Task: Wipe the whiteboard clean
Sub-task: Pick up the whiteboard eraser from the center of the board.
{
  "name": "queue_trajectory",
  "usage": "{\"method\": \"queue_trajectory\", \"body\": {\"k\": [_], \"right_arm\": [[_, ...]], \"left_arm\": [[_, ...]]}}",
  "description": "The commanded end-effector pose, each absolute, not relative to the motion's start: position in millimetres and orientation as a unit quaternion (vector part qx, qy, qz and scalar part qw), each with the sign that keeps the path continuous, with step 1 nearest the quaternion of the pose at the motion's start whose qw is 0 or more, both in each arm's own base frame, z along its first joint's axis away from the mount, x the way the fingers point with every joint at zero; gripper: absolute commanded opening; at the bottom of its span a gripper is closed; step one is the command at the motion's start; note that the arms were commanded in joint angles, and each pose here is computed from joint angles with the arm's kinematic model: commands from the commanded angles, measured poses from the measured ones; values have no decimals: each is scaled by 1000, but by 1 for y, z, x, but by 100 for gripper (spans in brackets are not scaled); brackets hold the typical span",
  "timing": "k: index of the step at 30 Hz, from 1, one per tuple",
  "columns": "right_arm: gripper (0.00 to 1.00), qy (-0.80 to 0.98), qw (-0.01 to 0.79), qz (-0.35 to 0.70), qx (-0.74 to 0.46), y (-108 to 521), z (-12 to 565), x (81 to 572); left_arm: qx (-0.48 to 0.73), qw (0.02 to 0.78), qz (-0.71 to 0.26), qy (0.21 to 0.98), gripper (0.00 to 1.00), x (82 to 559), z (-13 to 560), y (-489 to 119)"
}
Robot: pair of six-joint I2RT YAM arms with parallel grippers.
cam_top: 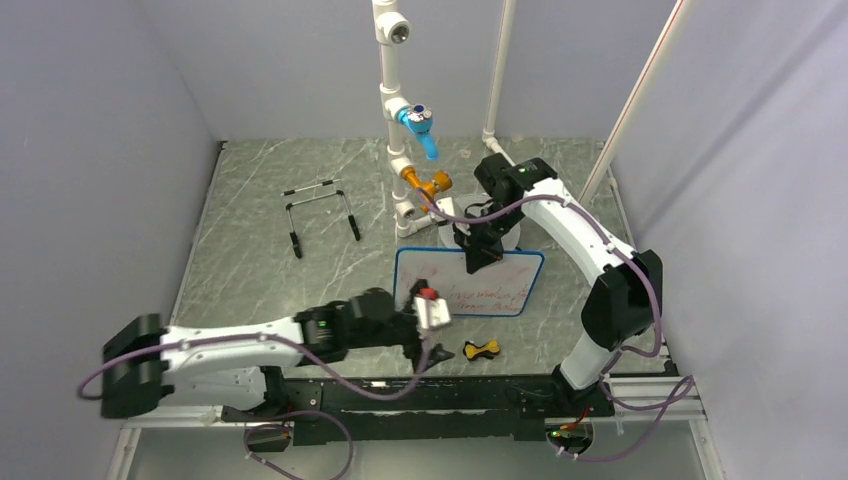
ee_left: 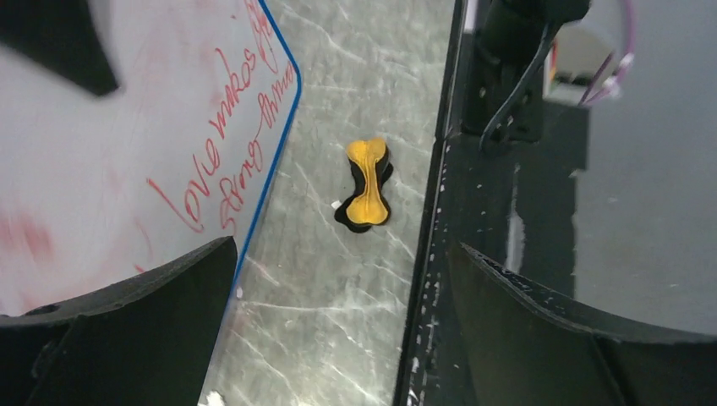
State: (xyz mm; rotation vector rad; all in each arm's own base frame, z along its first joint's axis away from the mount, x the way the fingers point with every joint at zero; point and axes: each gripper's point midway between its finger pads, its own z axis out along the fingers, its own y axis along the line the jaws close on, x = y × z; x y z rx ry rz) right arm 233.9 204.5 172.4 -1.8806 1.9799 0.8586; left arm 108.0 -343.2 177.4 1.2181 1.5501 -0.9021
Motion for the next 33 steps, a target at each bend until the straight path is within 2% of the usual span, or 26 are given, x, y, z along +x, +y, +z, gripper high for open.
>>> {"method": "queue_trajectory", "body": {"k": [1, 4, 8, 15, 21, 33], "right_arm": [[0, 683, 152, 280, -657, 215, 175, 231], [0, 682, 151, 279, -659, 217, 175, 230], [0, 684, 148, 277, -658, 217, 171, 231], [0, 688, 140, 278, -656, 217, 166, 232], [0, 688, 137, 281, -655, 219, 165, 232], [0, 687, 133, 286, -654, 219, 164, 230]], "left_arm": [[548, 504, -293, 599, 99, 120, 188, -388], [570, 493, -289, 591, 96, 119, 177, -417], [593, 442, -305, 599, 87, 108, 144, -441], [599, 381, -312, 631, 73, 98, 102, -453], [604, 355, -283, 655, 53, 99, 74, -454], [616, 340, -246, 667, 42, 103, 47, -457]]}}
